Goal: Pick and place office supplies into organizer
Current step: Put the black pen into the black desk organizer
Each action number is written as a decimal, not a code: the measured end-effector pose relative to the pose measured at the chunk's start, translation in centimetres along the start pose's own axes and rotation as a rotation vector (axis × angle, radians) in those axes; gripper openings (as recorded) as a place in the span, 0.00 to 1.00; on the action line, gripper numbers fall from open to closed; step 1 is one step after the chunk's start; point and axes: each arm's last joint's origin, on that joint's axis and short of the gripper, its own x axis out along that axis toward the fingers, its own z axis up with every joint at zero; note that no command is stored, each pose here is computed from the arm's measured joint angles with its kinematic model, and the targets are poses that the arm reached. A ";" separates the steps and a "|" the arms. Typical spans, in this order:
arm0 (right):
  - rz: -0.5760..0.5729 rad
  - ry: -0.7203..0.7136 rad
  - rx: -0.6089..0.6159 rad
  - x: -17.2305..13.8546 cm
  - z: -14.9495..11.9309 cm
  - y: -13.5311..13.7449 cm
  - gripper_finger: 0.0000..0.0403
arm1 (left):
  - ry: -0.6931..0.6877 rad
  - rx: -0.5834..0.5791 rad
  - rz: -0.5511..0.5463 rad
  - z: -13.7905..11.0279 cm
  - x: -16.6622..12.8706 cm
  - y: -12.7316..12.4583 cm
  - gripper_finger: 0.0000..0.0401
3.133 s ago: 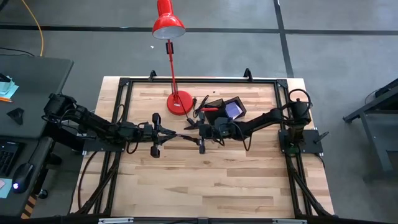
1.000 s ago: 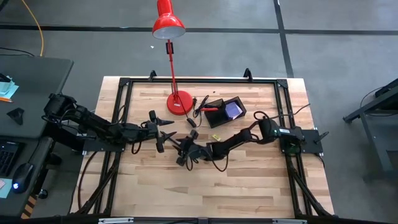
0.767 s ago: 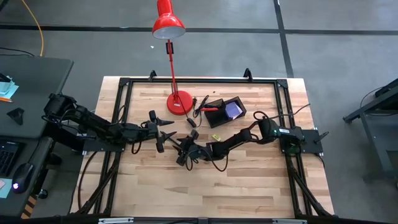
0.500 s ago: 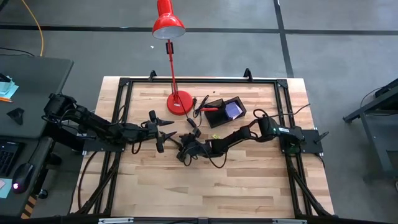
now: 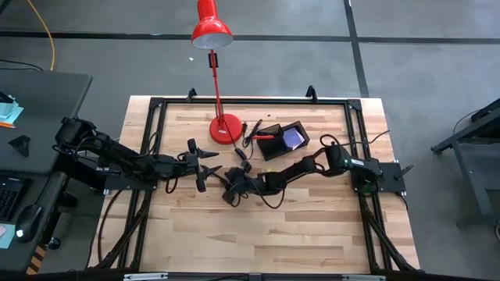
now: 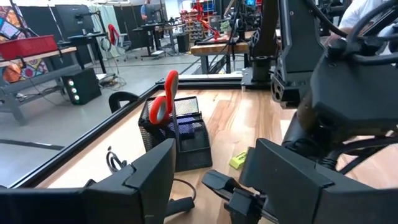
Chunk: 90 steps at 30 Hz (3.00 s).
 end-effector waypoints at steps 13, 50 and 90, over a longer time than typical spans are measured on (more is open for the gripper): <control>0.002 0.016 -0.058 0.3 0.0 -0.6 0.03 | 0.003 0.005 0.000 0.0 0.0 0.0 0.53; 0.023 0.055 -0.260 -1.5 1.7 0.1 0.04 | 0.146 0.012 0.183 -1.6 -0.2 0.5 0.53; 0.025 -0.167 -0.567 -13.7 9.0 6.8 0.04 | -0.408 0.138 -0.386 6.8 -6.7 -2.9 0.53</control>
